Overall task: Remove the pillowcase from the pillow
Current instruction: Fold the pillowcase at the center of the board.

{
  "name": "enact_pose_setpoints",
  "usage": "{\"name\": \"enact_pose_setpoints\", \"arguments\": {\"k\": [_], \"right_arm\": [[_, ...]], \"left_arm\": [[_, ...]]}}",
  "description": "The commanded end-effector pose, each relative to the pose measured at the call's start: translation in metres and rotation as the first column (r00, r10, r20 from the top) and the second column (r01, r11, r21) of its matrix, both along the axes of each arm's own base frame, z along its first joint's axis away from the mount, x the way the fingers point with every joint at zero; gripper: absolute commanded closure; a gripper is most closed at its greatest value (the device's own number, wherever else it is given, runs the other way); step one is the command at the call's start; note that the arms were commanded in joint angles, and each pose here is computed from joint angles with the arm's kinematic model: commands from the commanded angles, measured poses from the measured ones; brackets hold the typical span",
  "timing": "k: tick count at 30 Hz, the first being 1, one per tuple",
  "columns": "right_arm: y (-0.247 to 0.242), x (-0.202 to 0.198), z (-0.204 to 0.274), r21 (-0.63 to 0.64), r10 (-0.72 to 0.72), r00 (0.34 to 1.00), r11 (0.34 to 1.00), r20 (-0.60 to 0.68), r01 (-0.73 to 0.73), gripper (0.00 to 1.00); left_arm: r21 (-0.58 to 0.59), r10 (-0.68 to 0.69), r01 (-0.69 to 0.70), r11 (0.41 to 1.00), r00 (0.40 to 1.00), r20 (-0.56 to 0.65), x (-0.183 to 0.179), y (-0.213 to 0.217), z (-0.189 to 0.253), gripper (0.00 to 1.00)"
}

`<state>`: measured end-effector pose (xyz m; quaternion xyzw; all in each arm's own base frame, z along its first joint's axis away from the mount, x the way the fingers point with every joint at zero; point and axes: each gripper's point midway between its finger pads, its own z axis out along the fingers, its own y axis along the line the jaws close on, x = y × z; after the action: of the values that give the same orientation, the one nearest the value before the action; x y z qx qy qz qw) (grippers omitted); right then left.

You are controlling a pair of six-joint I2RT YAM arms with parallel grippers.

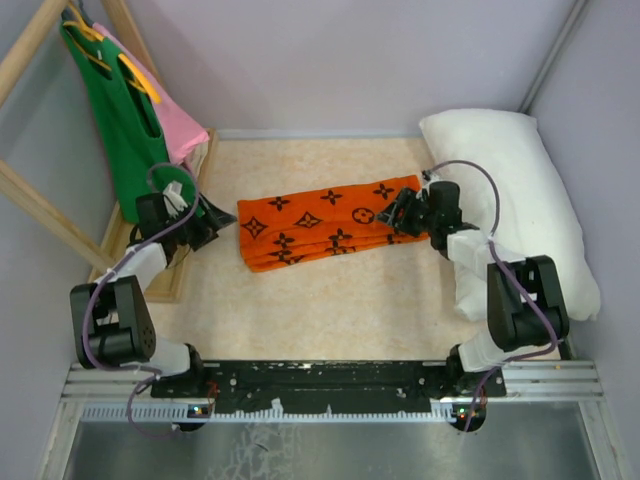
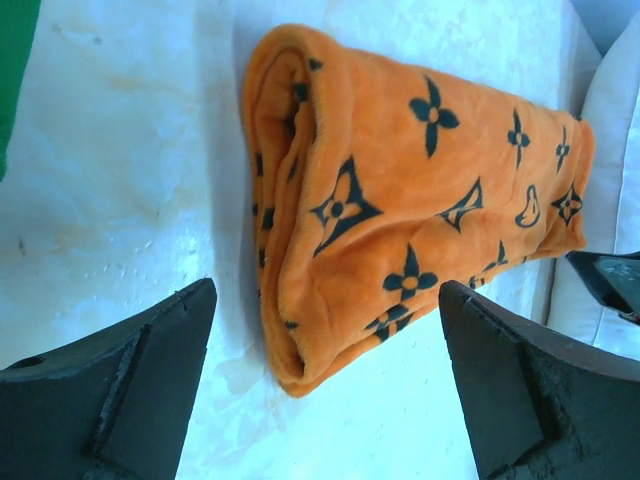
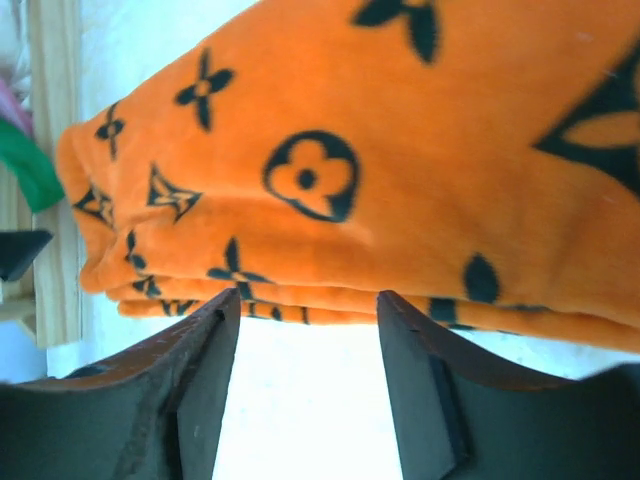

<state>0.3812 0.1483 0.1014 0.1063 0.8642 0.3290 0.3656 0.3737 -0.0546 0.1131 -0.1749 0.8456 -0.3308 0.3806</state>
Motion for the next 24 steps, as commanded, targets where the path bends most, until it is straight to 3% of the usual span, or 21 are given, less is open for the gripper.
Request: {"name": "enact_pose_setpoints", "arguments": {"k": [1,5,13,24], "right_arm": [[0.02,0.002,0.049,0.014,0.099,0.986,0.995,0.134,-0.102,0.37],[0.023,-0.005,0.051,0.0,0.141,0.979,0.99,0.146,-0.143,0.28],[0.027,-0.014,0.051,0.021,0.172,0.973,0.984,0.156,-0.178,0.25],[0.033,-0.019,0.054,0.061,0.196,0.967,0.976,0.164,-0.208,0.23]], "left_arm": [[0.018,-0.042,0.044,0.999,0.995,-0.093,-0.011,0.006,-0.012,0.02],[0.057,-0.005,0.014,0.998,0.99,-0.144,-0.018,0.013,-0.029,0.0],[-0.194,-0.135,0.108,0.975,0.983,-0.128,-0.016,-0.029,-0.048,0.0],[-0.17,-0.168,0.129,0.977,0.956,-0.242,-0.019,-0.067,-0.091,0.01]]}}
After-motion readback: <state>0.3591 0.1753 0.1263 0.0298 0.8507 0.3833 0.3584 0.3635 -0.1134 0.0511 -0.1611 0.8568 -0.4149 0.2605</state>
